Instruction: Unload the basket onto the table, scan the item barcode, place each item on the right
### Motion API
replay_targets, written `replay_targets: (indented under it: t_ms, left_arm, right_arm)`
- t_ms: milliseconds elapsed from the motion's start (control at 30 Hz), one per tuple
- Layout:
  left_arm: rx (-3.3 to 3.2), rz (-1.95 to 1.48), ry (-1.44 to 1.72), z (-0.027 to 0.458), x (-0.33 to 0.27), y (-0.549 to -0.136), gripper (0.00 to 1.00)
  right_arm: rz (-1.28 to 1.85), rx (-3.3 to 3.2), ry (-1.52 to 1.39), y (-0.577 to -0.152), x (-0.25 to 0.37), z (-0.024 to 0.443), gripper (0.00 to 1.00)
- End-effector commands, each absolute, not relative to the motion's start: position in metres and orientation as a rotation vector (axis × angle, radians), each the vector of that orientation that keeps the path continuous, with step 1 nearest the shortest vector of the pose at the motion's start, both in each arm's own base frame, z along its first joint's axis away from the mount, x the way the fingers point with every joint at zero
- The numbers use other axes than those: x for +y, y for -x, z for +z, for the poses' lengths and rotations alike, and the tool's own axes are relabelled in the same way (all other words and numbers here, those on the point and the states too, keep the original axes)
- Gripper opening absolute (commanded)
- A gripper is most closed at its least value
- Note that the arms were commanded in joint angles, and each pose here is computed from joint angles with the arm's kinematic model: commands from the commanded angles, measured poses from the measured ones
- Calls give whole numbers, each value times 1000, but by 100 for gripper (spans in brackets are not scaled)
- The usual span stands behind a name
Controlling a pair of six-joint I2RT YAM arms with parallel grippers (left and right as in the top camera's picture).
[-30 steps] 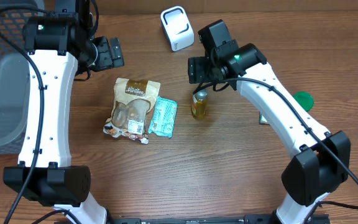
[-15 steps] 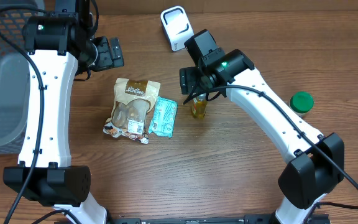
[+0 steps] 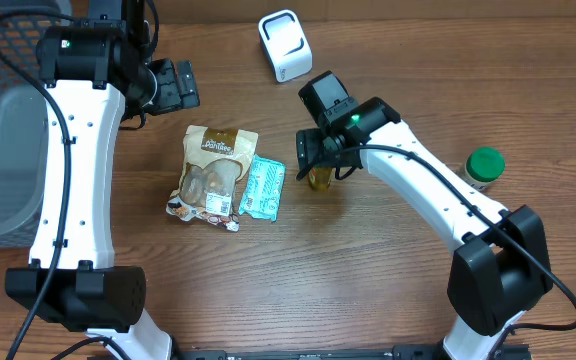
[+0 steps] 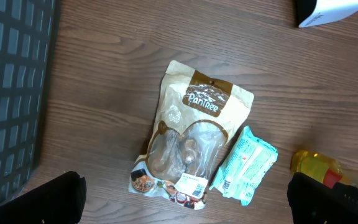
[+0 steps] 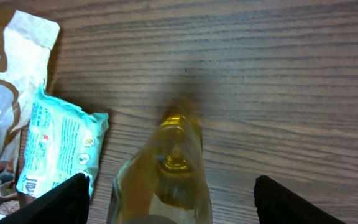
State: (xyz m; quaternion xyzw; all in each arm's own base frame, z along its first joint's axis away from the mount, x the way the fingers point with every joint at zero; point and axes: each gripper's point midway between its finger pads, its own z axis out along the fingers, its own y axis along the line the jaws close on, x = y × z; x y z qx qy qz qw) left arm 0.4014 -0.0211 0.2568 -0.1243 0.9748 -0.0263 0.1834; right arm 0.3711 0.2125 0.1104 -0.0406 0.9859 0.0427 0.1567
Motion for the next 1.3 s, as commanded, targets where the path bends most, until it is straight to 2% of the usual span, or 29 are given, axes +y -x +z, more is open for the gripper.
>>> replay_targets:
  t_ms: [0, 267, 533, 800, 1067, 1267]
  left_arm:
    - [2736, -84, 323, 261, -25, -404, 99]
    - [2736, -84, 323, 261, -25, -404, 100]
    - [2736, -84, 323, 261, -25, -404, 99]
    - [2736, -84, 323, 261, -25, -404, 99]
    - [2736, -84, 323, 261, -25, -404, 99]
    - [2736, -84, 323, 261, -25, -404, 100]
  right_arm:
    - [108, 2814, 102, -373, 210, 109, 81]
    - [150, 2829, 118, -369, 215, 109, 80]
    - [160, 2837, 120, -368, 216, 108, 74]
    - [155, 2843, 124, -365, 215, 93, 74]
    - [160, 2828, 123, -368, 216, 93, 61]
    - [172, 2813, 121, -371, 218, 96, 61]
